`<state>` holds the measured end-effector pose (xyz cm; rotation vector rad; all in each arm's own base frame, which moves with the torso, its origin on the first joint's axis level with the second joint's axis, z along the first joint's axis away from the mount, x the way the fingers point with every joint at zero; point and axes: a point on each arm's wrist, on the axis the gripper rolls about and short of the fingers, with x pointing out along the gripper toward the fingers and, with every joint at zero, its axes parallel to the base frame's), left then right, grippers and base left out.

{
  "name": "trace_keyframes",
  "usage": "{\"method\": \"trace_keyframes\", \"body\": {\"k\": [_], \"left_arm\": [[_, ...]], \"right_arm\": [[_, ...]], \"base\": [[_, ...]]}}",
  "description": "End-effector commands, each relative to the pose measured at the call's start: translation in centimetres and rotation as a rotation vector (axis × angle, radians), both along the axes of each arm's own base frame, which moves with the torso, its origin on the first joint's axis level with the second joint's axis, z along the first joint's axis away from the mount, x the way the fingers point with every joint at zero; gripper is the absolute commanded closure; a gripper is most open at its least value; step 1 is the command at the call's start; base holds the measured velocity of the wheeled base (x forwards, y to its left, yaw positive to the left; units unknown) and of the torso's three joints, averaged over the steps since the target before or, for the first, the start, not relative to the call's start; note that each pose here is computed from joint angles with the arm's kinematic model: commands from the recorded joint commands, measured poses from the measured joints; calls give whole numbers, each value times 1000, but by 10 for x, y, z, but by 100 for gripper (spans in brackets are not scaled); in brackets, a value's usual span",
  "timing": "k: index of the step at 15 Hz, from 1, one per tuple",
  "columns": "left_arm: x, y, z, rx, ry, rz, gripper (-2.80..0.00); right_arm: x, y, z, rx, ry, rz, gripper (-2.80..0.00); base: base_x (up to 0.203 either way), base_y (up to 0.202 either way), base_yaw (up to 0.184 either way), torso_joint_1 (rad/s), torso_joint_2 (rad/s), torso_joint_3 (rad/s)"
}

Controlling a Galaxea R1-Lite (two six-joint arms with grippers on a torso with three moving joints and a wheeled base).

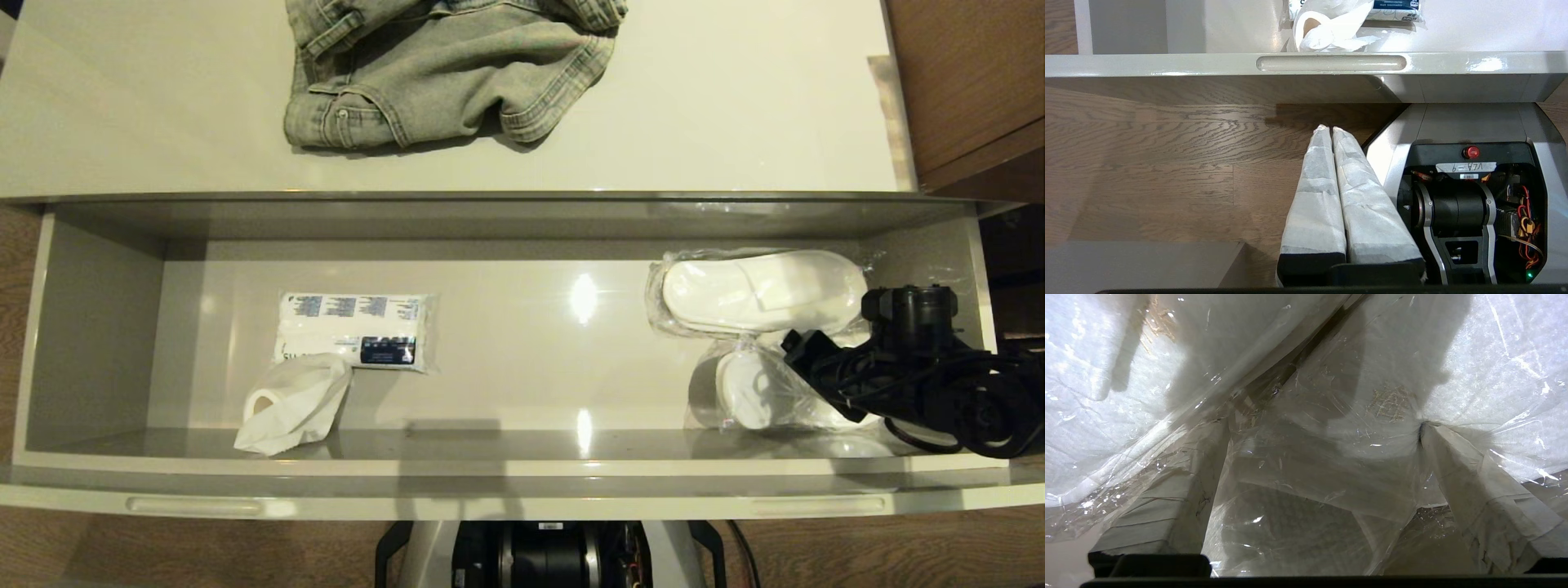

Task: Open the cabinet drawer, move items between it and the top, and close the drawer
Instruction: Take out the disposable slippers from the drawer

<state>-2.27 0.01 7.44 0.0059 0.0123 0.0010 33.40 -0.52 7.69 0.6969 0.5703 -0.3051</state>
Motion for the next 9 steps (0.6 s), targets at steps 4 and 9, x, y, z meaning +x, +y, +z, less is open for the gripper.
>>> {"method": "trace_keyframes", "body": {"k": [4,9], "left_arm": [[0,0,0,0,0,0,0],[0,0,0,0,0,0,0]], "right_arm": [[1,-1,-7,1,19,-3,-280],[2,-1,-11,0,31,-2,-280]], "base": [[0,0,0,0,0,0],[0,0,0,0,0,0]]}}
